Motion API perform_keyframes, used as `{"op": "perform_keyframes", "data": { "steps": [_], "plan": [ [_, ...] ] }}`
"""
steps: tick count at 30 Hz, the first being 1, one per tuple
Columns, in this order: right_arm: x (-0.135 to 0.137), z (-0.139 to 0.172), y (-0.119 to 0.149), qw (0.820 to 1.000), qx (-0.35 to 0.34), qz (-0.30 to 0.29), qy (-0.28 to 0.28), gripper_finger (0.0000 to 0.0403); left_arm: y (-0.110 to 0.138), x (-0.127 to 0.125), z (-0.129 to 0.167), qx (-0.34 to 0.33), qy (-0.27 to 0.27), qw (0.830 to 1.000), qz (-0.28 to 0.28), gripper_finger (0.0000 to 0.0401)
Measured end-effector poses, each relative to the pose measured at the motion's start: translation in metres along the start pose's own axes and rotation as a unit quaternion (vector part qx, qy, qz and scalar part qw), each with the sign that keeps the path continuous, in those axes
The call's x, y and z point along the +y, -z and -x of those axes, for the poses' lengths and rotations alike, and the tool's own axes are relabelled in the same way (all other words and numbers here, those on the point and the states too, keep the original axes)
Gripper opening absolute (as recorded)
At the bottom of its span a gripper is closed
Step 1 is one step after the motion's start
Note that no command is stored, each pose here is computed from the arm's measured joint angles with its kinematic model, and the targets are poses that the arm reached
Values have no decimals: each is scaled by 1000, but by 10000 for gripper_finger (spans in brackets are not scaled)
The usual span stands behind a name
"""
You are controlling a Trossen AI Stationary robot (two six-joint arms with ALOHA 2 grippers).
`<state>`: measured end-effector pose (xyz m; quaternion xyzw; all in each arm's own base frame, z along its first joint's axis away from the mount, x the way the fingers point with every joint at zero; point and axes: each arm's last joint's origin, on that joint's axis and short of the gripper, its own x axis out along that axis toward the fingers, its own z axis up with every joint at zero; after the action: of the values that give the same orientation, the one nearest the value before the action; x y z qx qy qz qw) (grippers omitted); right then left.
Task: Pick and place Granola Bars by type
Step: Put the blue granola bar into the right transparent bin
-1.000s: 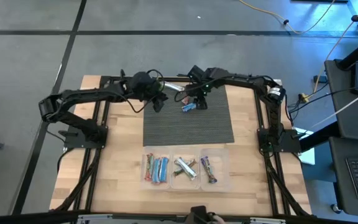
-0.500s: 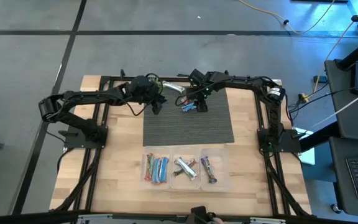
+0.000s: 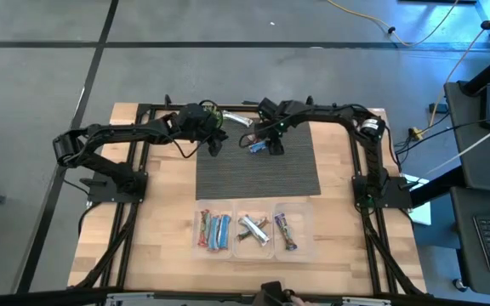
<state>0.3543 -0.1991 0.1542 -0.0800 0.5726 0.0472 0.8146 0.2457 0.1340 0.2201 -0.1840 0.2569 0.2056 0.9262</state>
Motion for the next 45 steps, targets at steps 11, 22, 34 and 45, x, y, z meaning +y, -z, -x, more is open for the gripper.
{"op": "perform_keyframes", "data": {
  "steps": [11,22,34,45],
  "plan": [
    [0,-17,5,999,31,-26,-2,153,0,0,0,0,0,1000,0,95],
    [0,-10,2,998,49,-49,-6,63,0,0,0,1,0,1000,0,94],
    [9,65,-35,973,54,-224,-17,59,0,0,0,1,0,1000,1,95],
    [113,142,-68,931,43,-361,30,59,0,0,0,0,-5,1000,1,91]
  ]
}}
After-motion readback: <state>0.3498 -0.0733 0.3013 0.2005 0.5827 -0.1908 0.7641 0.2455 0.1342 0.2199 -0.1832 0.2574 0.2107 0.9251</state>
